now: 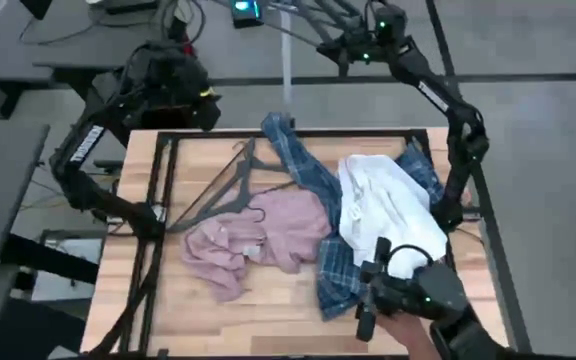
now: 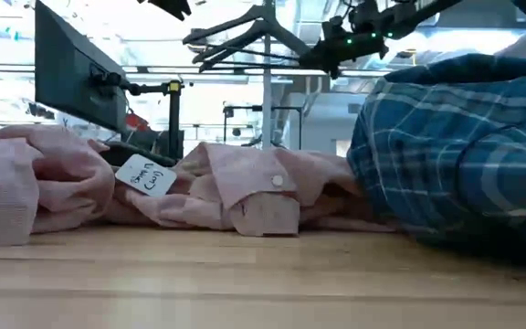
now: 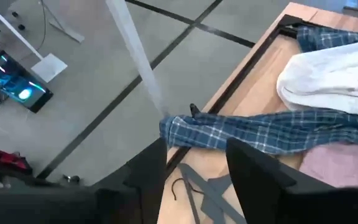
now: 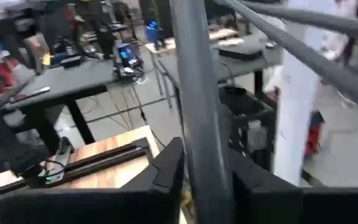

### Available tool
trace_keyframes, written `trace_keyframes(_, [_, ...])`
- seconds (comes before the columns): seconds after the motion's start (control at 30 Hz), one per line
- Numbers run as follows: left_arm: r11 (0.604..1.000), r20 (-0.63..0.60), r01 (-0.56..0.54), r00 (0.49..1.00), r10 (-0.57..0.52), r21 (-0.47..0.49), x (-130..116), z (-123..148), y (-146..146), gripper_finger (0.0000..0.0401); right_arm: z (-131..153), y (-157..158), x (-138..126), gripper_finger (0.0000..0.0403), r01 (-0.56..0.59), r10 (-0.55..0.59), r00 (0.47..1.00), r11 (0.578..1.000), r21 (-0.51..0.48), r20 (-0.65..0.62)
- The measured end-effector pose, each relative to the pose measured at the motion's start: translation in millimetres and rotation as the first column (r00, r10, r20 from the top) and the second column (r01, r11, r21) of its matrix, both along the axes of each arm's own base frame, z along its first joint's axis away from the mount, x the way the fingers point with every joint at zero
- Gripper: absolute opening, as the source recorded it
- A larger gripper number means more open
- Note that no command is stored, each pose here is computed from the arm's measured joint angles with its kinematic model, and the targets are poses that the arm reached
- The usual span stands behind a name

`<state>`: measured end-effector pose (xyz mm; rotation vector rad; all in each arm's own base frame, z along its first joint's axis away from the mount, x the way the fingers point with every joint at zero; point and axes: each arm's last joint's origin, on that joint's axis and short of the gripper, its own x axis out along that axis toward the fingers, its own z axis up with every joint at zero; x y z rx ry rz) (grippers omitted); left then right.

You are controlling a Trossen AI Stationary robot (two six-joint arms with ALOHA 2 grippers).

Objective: Hang clothes
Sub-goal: Hang the hanger on the hanger rack

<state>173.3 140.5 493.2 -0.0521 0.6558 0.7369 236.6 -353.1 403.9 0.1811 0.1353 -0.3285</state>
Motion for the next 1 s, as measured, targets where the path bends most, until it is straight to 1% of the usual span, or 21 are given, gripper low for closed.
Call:
trace_keyframes(0.1, [1.000,-0.014,-0.006,1.000,0.006,-0.021,-1,-2,-1,0.0151,2,1,-13,0.0119,0.050,-0.049,0.998,0.999,0.017,-0.044])
trace_keyframes(0.2, [0.999,-0.038,-0.008,0.999,0.006,-0.041,0,-8,0,0.0150,10,6,-33,0.0148,0.103,-0.100,0.992,0.994,0.035,-0.079])
trace_keyframes(0.27, [0.997,-0.075,-0.012,0.997,0.006,-0.072,1,-15,1,0.0150,15,12,-50,0.0162,0.134,-0.125,0.986,0.988,0.076,-0.112])
trace_keyframes(0.43, [0.990,-0.178,-0.015,0.984,-0.011,-0.143,6,-41,4,0.0150,31,38,-89,0.0174,0.203,-0.172,0.963,0.970,0.137,-0.206])
trace_keyframes(0.5, [0.985,-0.219,-0.015,0.975,-0.024,-0.175,10,-55,6,0.0150,34,51,-99,0.0174,0.217,-0.171,0.955,0.960,0.177,-0.241])
trace_keyframes(0.63, [0.975,-0.281,-0.014,0.959,-0.050,-0.222,14,-86,5,0.0150,33,79,-107,0.0171,0.195,-0.101,0.935,0.947,0.255,-0.341])
trace_keyframes(0.7, [0.969,-0.271,-0.010,0.961,-0.059,-0.246,14,-104,3,0.0150,33,94,-108,0.0170,0.177,-0.053,0.924,0.937,0.301,-0.379])
trace_keyframes(0.73, [0.964,-0.246,0.002,0.967,-0.070,-0.266,13,-112,1,0.0150,33,101,-107,0.0169,0.168,-0.035,0.921,0.934,0.316,-0.387])
trace_keyframes(0.8, [0.954,-0.174,0.038,0.980,-0.093,-0.298,12,-129,-8,0.0150,30,114,-103,0.0168,0.145,-0.004,0.920,0.933,0.330,-0.393])
trace_keyframes(0.87, [0.946,-0.153,0.052,0.983,-0.105,-0.319,10,-146,-18,0.0150,28,128,-97,0.0167,0.125,0.015,0.918,0.937,0.325,-0.397])
trace_keyframes(1.0, [0.916,-0.247,0.077,0.951,-0.187,-0.394,7,-191,-39,0.0150,17,154,-87,0.0166,0.100,0.044,0.908,0.943,0.318,-0.417])
